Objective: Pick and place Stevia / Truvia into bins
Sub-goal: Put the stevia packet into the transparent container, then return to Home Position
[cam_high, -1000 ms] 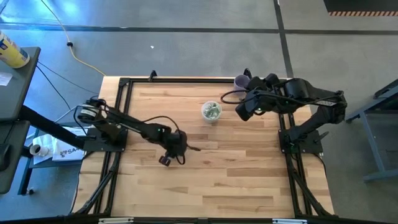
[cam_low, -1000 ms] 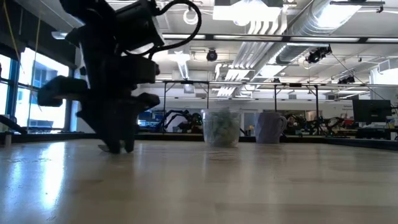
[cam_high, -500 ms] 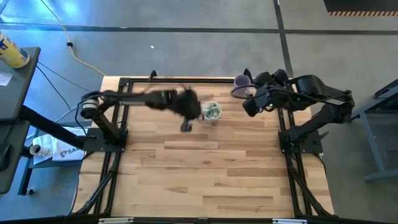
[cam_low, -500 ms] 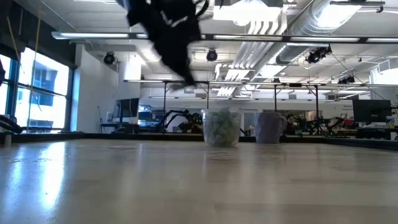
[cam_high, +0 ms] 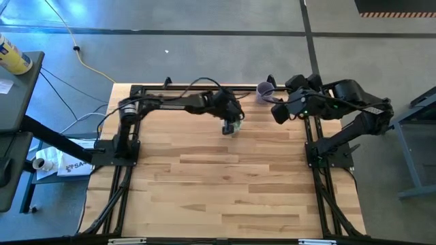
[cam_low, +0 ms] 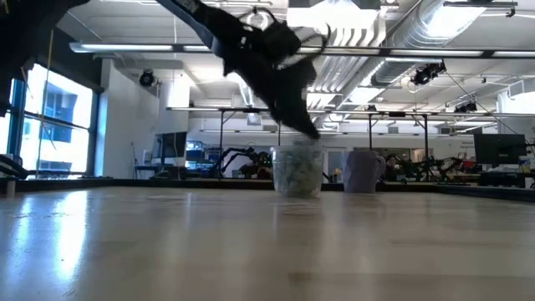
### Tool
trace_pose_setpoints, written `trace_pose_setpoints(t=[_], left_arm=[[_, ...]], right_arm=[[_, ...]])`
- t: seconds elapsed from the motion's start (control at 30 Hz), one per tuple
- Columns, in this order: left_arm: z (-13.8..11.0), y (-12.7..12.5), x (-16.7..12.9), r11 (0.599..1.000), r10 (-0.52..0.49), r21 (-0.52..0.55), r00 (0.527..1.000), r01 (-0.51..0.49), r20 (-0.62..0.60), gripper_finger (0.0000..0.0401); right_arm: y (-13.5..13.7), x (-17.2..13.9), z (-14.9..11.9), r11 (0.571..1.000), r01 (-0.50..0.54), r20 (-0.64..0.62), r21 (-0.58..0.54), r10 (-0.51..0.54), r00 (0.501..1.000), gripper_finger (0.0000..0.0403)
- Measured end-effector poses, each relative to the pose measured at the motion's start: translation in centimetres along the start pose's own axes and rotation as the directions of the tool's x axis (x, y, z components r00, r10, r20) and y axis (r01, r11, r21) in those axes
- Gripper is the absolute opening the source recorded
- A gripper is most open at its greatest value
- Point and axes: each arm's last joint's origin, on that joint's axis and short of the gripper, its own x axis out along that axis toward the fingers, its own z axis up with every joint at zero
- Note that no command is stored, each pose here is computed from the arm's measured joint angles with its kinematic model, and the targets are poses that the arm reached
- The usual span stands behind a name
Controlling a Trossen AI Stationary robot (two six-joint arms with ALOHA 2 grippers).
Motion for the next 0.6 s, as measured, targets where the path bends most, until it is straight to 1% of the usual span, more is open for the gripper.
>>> trace_pose_setpoints(t=[0.07, 0.1, 0.13, 0.2, 0.23, 0.3, 0.37, 0.43, 0.53, 0.6], left_arm=[[-1.3, 0.1, 1.6, 0.999, 0.034, -0.034, 0.997, -0.036, -0.065, 0.0123], [-1.6, 0.1, 1.9, 0.998, 0.044, -0.047, 0.996, -0.048, -0.084, 0.0139], [-1.7, 0.1, 1.9, 0.997, 0.05, -0.055, 0.995, -0.055, -0.088, 0.0153], [-0.2, 0.3, 0.6, 0.996, 0.066, -0.055, 0.997, -0.069, -0.048, 0.0178], [0.7, 0.4, -0.5, 0.996, 0.072, -0.053, 0.997, -0.074, -0.038, 0.0188], [3.2, 0.7, -2.9, 0.992, 0.116, -0.044, 0.993, -0.115, 0.017, 0.0205], [5.2, 0.9, -5.7, 0.99, 0.133, -0.044, 0.991, -0.132, 0.013, 0.0218], [7.7, 1.1, -8.9, 0.988, 0.152, -0.043, 0.987, -0.15, 0.055, 0.0227], [10.3, 0.7, -14.9, 0.988, 0.142, -0.07, 0.987, -0.137, 0.07, 0.0232], [10.6, 0.1, -18.2, 0.992, 0.087, -0.099, 0.995, -0.083, 0.041, 0.0231]], right_arm=[[0.0, 0.0, 0.0, 1.0, -0.002, -0.002, 0.001, 0.002, 1.0, 0.0314], [0.0, 0.0, 0.0, 1.0, -0.002, -0.002, 0.001, 0.002, 1.0, 0.0314], [0.0, 0.0, 0.0, 1.0, -0.003, -0.003, 0.002, 0.003, 1.0, 0.0314], [0.0, 0.0, 0.0, 1.0, -0.006, -0.005, 0.001, 0.006, 1.0, 0.0314], [0.0, 0.0, 0.0, 1.0, -0.01, -0.009, 0.001, 0.01, 1.0, 0.0314], [0.1, 0.0, 0.0, 1.0, -0.015, -0.012, 0.001, 0.015, 1.0, 0.0314], [0.1, 0.0, -0.1, 1.0, -0.02, -0.017, -0.002, 0.02, 1.0, 0.0314], [0.1, 0.0, -0.1, 1.0, -0.022, -0.016, -0.008, 0.022, 1.0, 0.0314], [0.2, -0.2, -0.2, 0.999, -0.038, -0.023, -0.029, 0.037, 0.999, 0.0314], [0.4, -0.4, -0.3, 0.997, -0.063, -0.03, -0.05, 0.062, 0.998, 0.0314]])
